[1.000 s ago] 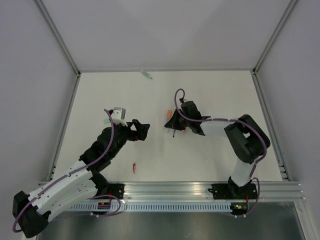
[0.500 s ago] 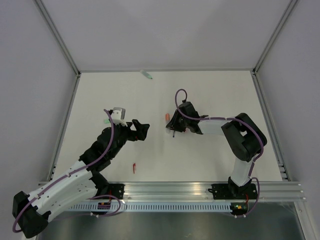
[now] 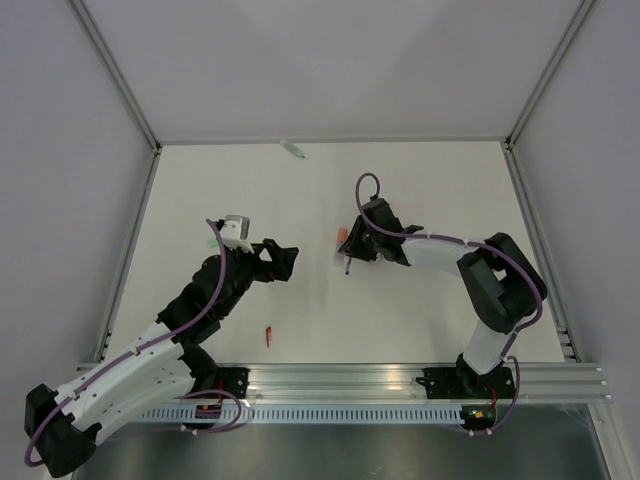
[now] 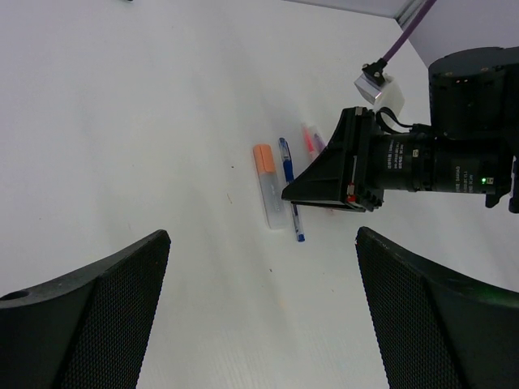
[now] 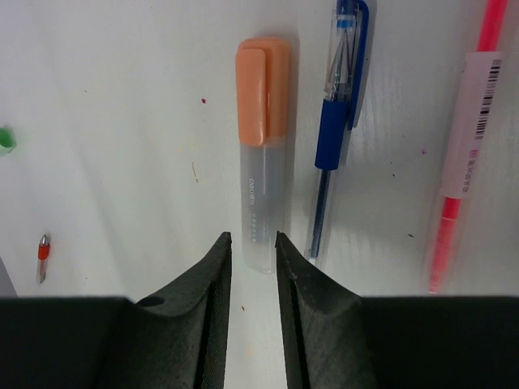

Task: Insert the pens into the pen caps
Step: Place the pen at the center of the board, then pick up the pen from the center of the board.

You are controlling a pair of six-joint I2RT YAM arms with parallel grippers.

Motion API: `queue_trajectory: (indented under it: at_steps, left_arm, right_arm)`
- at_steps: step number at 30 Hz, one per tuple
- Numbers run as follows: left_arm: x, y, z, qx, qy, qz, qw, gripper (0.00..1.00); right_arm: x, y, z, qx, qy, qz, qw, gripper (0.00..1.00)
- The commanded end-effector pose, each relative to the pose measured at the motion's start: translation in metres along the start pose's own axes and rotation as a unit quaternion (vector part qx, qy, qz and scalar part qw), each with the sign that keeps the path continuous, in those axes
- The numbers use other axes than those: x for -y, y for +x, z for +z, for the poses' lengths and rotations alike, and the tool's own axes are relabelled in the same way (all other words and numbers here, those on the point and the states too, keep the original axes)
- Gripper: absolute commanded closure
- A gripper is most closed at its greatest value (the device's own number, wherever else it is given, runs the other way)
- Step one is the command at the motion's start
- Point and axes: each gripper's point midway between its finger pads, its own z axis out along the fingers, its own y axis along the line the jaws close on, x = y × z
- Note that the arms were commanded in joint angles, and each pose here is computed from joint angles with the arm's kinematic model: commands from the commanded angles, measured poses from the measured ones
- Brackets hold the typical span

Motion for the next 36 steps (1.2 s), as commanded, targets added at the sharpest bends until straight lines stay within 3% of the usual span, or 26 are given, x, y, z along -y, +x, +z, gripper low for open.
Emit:
queue_trajectory:
  at_steps: [1,7,11,14,18,20,22,23,27,28,30,31,33,34,36]
  left_arm:
    - [-0.001,-0.008,0.001,0.016,-0.003,0.02,1.0,0.0]
    - [-0.001,0.001,0.006,0.001,0.0,0.035,0.999,0.0]
    - [0.001,0.008,0.012,-0.013,0.004,0.042,0.999,0.0]
    - [-0.016,0.004,0.025,-0.022,-0.05,0.015,0.998,0.0]
    - [-0.076,0.009,0.035,-0.067,-0.18,-0.046,0.98,0.0]
    - [-0.111,-0.002,0.036,-0.058,-0.247,-0.127,0.959,0.0]
    - [-0.132,-0.001,0.04,-0.075,-0.265,-0.159,0.948,0.01]
    - [-0.134,-0.002,0.043,-0.08,-0.261,-0.159,0.949,0.0]
    - [-0.173,-0.003,0.039,-0.103,-0.316,-0.195,0.923,0.0]
    - [-0.193,-0.001,0.034,-0.108,-0.342,-0.22,0.907,0.01]
    - [-0.203,0.005,0.033,-0.125,-0.34,-0.241,0.901,0.01]
    - [-0.216,0.01,0.03,-0.141,-0.347,-0.229,0.899,0.02]
    - [-0.214,0.011,0.037,-0.169,-0.295,-0.179,0.923,0.06]
    - [-0.213,0.007,0.04,-0.192,-0.266,-0.11,0.938,0.12]
    - [-0.211,0.026,0.029,-0.277,-0.249,-0.088,0.924,0.15]
  right_arm:
    - [-0.021,-0.024,-0.024,0.034,-0.005,-0.021,0.999,0.68]
    - [-0.039,-0.032,-0.062,0.046,-0.039,-0.064,0.996,0.67]
    - [-0.031,-0.017,-0.084,0.041,-0.07,-0.145,0.986,0.65]
    - [-0.031,-0.013,-0.096,0.051,-0.089,-0.17,0.98,0.64]
    - [-0.042,0.0,-0.104,0.04,-0.147,-0.175,0.973,0.64]
    - [-0.055,0.007,-0.111,0.03,-0.188,-0.151,0.97,0.64]
    - [-0.071,0.014,-0.123,0.017,-0.237,-0.147,0.96,0.64]
    - [-0.07,0.014,-0.125,0.018,-0.239,-0.15,0.959,0.65]
    - [-0.058,0.012,-0.125,0.04,-0.219,-0.152,0.963,0.65]
    - [-0.056,0.011,-0.125,0.045,-0.215,-0.151,0.964,0.64]
    - [-0.054,0.012,-0.124,0.044,-0.215,-0.153,0.964,0.64]
    - [-0.055,0.013,-0.124,0.041,-0.218,-0.155,0.963,0.65]
    - [-0.053,0.015,-0.123,0.039,-0.214,-0.158,0.963,0.65]
    - [-0.051,0.014,-0.122,0.039,-0.209,-0.16,0.964,0.65]
    - [-0.051,0.012,-0.121,0.043,-0.205,-0.164,0.964,0.64]
